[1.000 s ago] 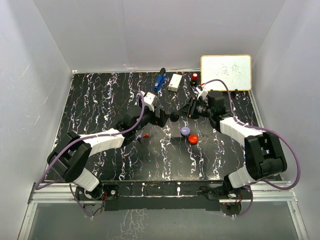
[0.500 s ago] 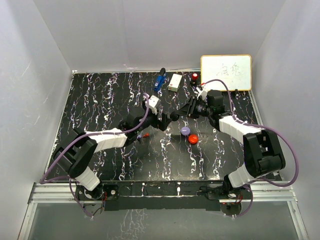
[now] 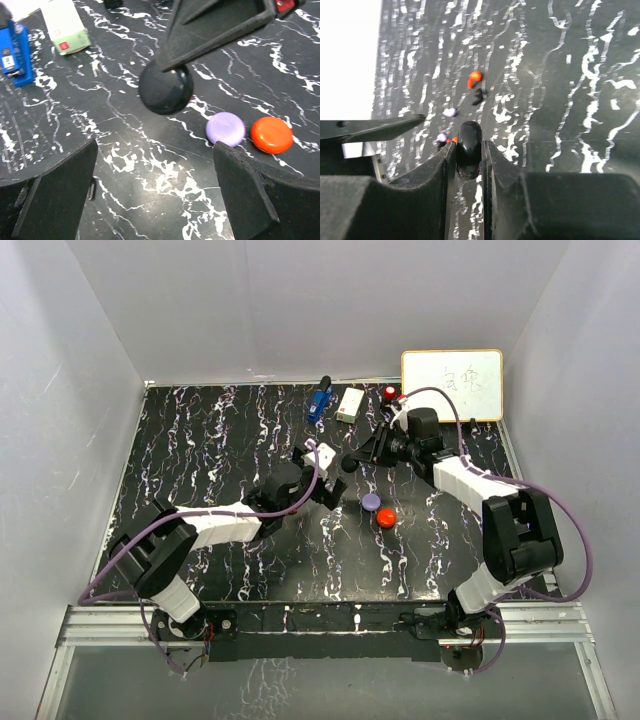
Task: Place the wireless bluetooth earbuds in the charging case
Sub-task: Place the charging case at the center of the board.
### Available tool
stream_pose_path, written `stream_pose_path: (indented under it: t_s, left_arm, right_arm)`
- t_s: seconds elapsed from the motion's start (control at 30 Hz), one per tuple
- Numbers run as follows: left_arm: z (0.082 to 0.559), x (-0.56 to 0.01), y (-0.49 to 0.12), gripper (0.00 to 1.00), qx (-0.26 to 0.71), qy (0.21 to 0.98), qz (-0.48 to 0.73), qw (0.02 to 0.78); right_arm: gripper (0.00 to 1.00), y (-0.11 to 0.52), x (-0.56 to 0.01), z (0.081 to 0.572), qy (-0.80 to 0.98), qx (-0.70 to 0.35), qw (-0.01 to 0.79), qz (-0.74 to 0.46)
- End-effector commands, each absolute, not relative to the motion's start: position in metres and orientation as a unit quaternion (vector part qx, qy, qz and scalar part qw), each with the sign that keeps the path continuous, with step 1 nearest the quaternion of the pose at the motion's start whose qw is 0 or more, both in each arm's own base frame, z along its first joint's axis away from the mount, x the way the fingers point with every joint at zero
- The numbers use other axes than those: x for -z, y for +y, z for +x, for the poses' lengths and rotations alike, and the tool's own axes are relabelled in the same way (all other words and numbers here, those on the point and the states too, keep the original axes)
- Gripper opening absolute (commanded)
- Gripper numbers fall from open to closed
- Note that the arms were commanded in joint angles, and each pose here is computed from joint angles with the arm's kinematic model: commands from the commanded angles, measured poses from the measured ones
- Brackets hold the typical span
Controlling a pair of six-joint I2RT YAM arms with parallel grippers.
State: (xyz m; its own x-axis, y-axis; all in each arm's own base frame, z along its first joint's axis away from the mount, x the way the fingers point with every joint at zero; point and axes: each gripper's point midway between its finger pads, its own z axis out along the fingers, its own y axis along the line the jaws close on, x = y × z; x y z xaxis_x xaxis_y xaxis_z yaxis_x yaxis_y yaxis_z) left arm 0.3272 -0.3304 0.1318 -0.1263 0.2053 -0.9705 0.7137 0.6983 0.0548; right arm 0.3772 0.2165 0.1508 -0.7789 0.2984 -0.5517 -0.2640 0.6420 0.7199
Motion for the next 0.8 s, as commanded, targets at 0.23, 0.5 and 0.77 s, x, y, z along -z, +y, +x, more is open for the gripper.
stream_pose_path:
  t_s: [0.23, 0.5, 0.77]
  left_arm:
    - [0.344, -0.155, -0.273, 0.98, 0.130, 0.751, 0.192, 0.618]
    - [0.348, -0.164, -0.235, 0.99, 0.085, 0.781, 0.113, 0.608]
    - [0.351, -0.152, -0.213, 0.99, 0.077, 0.803, 0.077, 0.586]
  right_arm:
    - [0.00, 0.182, -0.116, 0.413, 0.899, -0.170, 0.403, -0.012]
    - [0.00, 0.170, -0.120, 0.423, 0.898, -0.024, 0.440, -0.015]
    - [0.00, 0.179, -0.094, 0.424, 0.901, 0.079, 0.424, -0.047]
